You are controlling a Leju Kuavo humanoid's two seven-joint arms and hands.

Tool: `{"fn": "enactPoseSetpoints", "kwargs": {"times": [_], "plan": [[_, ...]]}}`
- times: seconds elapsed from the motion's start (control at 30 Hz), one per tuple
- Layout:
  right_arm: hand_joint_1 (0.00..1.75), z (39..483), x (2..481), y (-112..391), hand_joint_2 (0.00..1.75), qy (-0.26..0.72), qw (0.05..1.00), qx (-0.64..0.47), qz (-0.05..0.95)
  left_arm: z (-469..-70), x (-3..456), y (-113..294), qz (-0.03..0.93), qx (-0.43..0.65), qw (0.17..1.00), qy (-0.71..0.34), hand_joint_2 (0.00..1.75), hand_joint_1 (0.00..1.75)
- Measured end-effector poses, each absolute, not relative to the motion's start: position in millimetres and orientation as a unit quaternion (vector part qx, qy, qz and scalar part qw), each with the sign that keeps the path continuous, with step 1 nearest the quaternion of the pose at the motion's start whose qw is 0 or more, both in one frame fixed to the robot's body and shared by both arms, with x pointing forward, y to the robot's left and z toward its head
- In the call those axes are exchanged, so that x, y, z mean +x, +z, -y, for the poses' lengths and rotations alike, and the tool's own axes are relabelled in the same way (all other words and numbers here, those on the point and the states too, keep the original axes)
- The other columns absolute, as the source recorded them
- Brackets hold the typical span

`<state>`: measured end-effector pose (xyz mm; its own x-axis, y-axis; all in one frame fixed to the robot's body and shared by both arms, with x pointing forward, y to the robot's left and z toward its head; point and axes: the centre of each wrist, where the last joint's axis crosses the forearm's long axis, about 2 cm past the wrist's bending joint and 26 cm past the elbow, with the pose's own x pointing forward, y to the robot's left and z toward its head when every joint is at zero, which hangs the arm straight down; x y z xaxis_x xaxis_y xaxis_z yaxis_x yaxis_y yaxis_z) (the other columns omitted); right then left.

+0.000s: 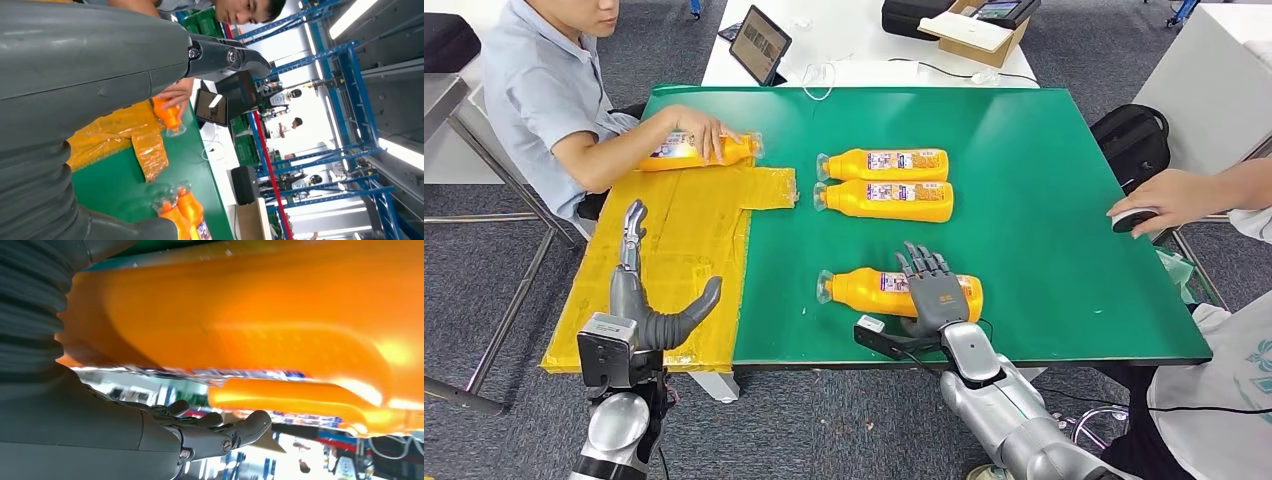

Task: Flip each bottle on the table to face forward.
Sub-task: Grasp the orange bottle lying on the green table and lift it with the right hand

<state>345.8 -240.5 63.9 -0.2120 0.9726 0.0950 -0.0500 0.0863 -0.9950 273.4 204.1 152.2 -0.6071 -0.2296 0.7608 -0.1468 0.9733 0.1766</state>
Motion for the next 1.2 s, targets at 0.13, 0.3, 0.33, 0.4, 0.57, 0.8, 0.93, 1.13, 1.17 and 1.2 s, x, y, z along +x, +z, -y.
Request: {"fn": "enactPoseSetpoints", "kwargs": {"times": [0.13,0.3,0.33,0.4,0.57,0.8,0.93,1.13,1.17,1.2], "plan": [[0.0,239,345,64,1.75,0.541,0.468,-0.421,0.557,-204,271,152,0.895,0.103,0.432,-0.049,1.75,0.0],[0.0,239,346,63,1.75,0.554,0.475,-0.412,0.545,-204,270,152,0.891,0.088,0.441,-0.055,1.75,0.0],[0.0,238,346,64,1.75,0.558,0.48,-0.408,0.54,-204,269,151,0.89,0.084,0.445,-0.057,1.75,0.0],[0.0,238,347,64,1.75,0.564,0.491,-0.4,0.53,-204,267,150,0.888,0.078,0.449,-0.063,1.75,0.0],[0.26,239,347,64,1.75,0.576,0.521,-0.386,0.498,-203,261,148,0.881,0.067,0.462,-0.079,1.75,0.0],[1.69,251,342,58,1.75,0.582,0.538,-0.379,0.477,-199,250,145,0.876,0.057,0.469,-0.096,1.75,0.0],[1.66,260,338,57,1.75,0.583,0.543,-0.376,0.473,-198,248,145,0.874,0.05,0.472,-0.106,1.75,0.0],[1.71,275,335,58,1.75,0.588,0.549,-0.362,0.471,-200,247,143,0.87,0.045,0.477,-0.114,1.75,0.0],[1.72,278,335,59,1.75,0.588,0.551,-0.36,0.471,-200,247,143,0.87,0.044,0.477,-0.114,1.75,0.0],[1.73,280,335,59,1.75,0.587,0.553,-0.358,0.471,-200,247,143,0.871,0.042,0.477,-0.115,1.75,0.0]]}}
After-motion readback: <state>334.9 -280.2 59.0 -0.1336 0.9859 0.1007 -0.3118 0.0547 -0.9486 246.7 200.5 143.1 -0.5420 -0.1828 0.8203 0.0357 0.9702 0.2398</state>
